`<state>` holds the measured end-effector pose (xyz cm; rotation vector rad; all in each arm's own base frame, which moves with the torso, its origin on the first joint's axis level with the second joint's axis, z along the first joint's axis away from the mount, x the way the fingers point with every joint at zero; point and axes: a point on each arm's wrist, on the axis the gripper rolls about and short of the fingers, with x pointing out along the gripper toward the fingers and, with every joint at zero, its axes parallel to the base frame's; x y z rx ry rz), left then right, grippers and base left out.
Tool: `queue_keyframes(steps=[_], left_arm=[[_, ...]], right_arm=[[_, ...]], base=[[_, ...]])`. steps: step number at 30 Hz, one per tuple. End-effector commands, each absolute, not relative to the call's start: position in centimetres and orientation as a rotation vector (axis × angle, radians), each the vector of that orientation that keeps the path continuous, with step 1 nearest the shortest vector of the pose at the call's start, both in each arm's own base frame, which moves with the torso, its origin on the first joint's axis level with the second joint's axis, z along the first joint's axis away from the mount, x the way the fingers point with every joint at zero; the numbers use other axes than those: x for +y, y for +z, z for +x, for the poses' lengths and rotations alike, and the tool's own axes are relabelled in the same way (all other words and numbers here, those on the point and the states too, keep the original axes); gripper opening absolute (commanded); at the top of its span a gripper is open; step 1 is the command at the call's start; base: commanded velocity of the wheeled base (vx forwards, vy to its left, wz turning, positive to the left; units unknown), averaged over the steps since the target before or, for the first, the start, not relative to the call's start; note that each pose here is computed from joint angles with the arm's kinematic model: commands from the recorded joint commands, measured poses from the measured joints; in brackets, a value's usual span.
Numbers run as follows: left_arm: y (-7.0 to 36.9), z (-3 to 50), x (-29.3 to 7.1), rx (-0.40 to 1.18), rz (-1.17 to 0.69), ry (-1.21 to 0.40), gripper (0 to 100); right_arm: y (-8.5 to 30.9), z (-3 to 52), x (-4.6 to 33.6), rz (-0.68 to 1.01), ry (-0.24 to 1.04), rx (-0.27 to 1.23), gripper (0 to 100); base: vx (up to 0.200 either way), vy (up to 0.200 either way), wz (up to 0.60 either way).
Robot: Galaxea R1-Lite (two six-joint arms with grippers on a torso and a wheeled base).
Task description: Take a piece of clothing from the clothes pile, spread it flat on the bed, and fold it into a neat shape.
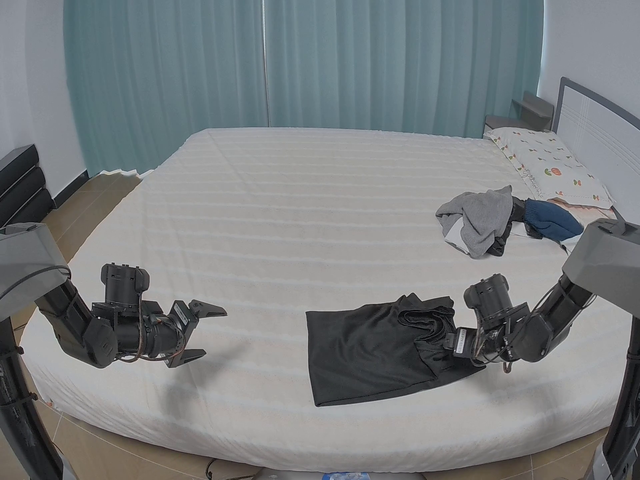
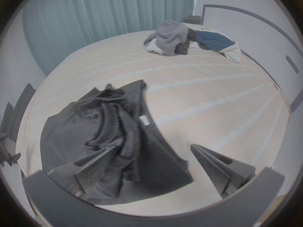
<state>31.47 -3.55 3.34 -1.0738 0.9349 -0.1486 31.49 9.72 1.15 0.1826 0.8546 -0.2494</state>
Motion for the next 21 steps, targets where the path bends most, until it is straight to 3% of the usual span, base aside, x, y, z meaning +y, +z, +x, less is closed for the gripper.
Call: queue_keyframes(steps=[1,8,16,21], left_arm=[[3.3,31.5,-3.5,0.937,-1.075,-0.147,100],[3.3,31.5,-3.5,0.936,-1.076,-0.147,100],[3.3,31.5,-3.5,0.935,-1.075,-0.148,100],[3.3,31.5,-3.5,0.935,-1.075,-0.148,100]], right_arm=[[1.8,30.7,7.1,0.217,-0.288,0.865,100],[1.3,29.9,4.6,0.281,-0.314,0.855,100],[3.9,29.4,3.9,0.428,-0.147,0.781,100],[4.9,28.9,5.8,0.466,-0.004,0.795,100]], base=[[0.000,0.000,0.00],[0.000,0.000,0.00],[0.000,0.000,0.00],[0.000,0.000,0.00]])
